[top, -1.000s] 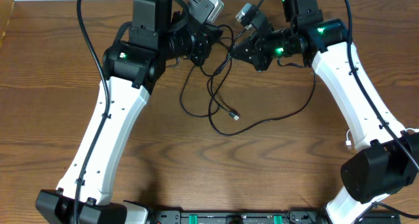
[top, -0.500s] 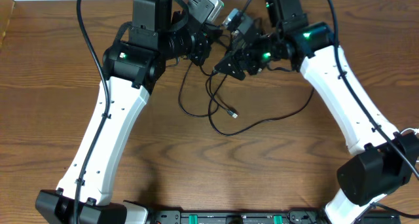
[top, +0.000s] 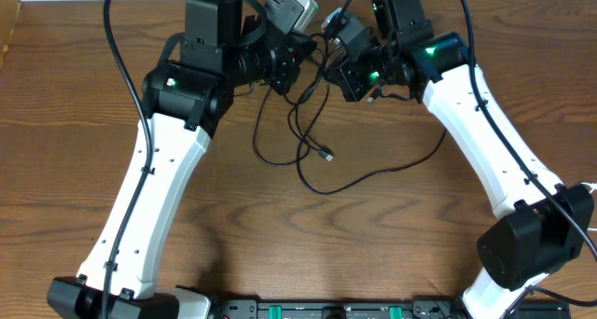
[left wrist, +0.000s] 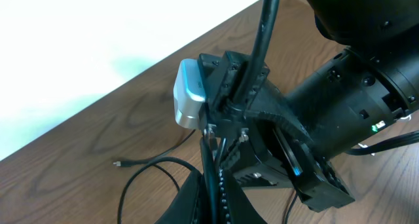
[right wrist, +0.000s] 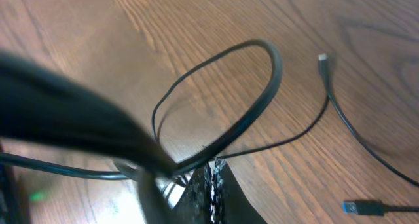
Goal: Untangle cables
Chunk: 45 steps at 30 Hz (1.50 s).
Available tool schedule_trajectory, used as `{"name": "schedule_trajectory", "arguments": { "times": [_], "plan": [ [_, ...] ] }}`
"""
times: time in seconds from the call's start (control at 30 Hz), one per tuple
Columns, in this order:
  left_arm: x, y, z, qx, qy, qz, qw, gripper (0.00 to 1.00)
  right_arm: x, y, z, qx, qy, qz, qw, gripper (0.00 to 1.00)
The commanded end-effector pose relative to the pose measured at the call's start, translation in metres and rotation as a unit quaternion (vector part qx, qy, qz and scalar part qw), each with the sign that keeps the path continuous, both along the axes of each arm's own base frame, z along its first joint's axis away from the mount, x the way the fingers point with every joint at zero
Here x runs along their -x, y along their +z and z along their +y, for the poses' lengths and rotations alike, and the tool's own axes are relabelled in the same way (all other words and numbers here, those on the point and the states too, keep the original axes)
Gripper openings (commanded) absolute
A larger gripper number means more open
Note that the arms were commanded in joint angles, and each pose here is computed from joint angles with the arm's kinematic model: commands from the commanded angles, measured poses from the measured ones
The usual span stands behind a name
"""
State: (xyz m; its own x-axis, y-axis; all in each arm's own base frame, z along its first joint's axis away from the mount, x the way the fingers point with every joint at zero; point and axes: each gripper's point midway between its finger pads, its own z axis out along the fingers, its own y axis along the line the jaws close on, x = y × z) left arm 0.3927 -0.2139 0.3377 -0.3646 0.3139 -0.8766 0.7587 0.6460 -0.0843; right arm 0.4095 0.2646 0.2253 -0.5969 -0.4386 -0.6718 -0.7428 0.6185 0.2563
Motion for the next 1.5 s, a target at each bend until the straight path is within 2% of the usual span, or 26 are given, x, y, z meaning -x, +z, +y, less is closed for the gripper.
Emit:
{"name": "schedule_trajectory", "arguments": {
  "times": [0.0,0.03,0.07,0.1,0.17,0.23,0.53,0.77,1.07,1.17,1.27,1.47],
  "plan": [
    [0.007,0.013,0.000,0.008,-0.007,-0.015,1.000,0.07,0.001,-0.001,0.005,0.001,0.007,0.000,1.000,0.03],
    [0.007,0.013,0.000,0.008,-0.007,-0.015,1.000,0.07,0.001,-0.001,0.005,-0.001,0.008,0.002,1.000,0.16],
    [0.007,0.013,0.000,0.008,-0.006,-0.016,1.000,0.08,0.001,-0.001,0.005,-0.001,0.007,0.003,1.000,0.41],
    [0.007,0.013,0.001,0.007,-0.005,-0.016,1.000,0.08,0.002,-0.001,0.005,-0.001,0.006,0.004,1.000,0.55],
    [0.007,0.013,0.001,0.006,-0.005,-0.017,1.000,0.07,0.001,-0.001,0.005,-0.003,0.000,0.008,1.000,0.67],
    [0.005,0.012,0.002,0.002,0.000,-0.018,1.000,0.07,0.000,0.000,0.003,-0.004,-0.002,0.007,1.000,0.68],
    [0.002,0.010,0.006,-0.006,0.013,-0.018,1.000,0.07,-0.006,0.014,-0.009,-0.028,-0.012,0.003,1.000,0.61],
    [0.001,0.009,0.007,-0.009,0.015,-0.019,1.000,0.08,-0.010,0.040,-0.030,-0.040,-0.032,-0.026,0.998,0.64],
    [0.000,0.008,0.008,-0.015,0.017,-0.023,0.999,0.07,0.007,0.063,-0.041,-0.033,-0.023,-0.050,0.998,0.68],
    [0.000,0.008,0.009,-0.017,0.017,-0.025,0.999,0.08,0.007,0.071,-0.054,-0.007,-0.045,-0.072,0.996,0.68],
    [0.000,0.008,0.009,-0.018,0.017,-0.024,0.999,0.08,0.001,0.074,-0.071,0.031,-0.083,-0.094,0.992,0.74],
    [0.000,0.008,0.009,-0.017,0.017,-0.023,0.999,0.07,-0.011,0.060,-0.089,0.085,-0.118,-0.099,0.984,0.79]
  ]
}}
